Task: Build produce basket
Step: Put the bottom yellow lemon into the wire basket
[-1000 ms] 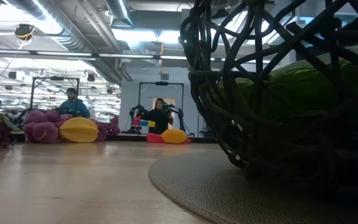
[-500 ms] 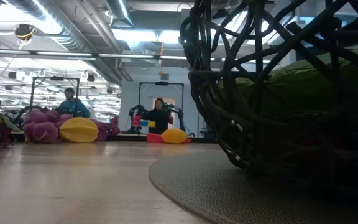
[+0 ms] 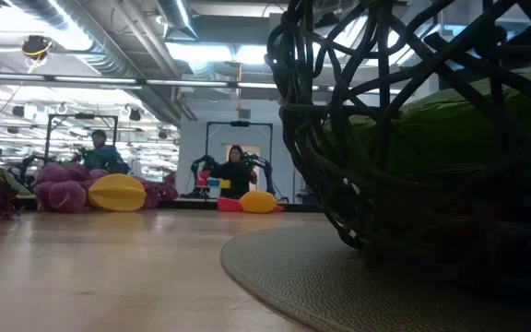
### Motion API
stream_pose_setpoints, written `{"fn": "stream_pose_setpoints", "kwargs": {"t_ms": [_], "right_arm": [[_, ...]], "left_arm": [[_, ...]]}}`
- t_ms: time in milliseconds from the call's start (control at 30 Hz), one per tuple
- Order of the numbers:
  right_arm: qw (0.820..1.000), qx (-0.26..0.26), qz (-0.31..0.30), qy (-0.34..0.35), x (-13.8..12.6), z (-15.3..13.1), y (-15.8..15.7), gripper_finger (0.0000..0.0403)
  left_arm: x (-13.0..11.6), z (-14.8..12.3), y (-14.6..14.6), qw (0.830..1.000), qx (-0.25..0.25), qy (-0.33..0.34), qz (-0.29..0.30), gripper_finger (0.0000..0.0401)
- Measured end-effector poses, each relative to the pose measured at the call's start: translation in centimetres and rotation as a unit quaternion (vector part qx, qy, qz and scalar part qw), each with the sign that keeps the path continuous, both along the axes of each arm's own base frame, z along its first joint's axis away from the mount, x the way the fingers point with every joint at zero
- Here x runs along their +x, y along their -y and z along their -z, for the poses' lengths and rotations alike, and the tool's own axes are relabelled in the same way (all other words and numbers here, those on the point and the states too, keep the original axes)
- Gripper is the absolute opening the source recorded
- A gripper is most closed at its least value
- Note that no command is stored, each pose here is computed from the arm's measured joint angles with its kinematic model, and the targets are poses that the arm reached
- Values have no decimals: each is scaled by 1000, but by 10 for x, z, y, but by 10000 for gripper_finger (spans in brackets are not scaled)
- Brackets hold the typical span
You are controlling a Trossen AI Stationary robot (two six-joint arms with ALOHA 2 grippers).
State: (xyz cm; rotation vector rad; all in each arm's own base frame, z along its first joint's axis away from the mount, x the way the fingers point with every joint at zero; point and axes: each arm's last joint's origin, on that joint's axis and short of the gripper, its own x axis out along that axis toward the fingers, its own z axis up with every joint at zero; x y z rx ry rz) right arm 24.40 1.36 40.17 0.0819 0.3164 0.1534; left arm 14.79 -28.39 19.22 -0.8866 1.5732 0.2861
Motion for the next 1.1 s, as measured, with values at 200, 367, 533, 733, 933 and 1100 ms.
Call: {"fn": "stream_pose_setpoints", "kwargs": {"t_ms": [200,367,533,733,933,1100], "right_arm": [[1000,0,0,0,0,0,0,365],[1000,0,0,0,0,0,0,365],[1000,0,0,0,0,0,0,365],[1000,0,0,0,0,0,0,365],[1000,0,0,0,0,0,0,365],[1000,0,0,0,0,0,0,365]], "left_arm": [[-1,0,1,1000,-1,-8,-24,185],[-2,0,1,999,-5,-22,-34,185],[0,-1,2,999,-16,-19,-35,185],[-1,-1,3,999,-16,-17,-32,200],[-5,-1,5,1000,-10,-6,-26,243],[-9,-1,7,1000,-1,14,-22,284]]}}
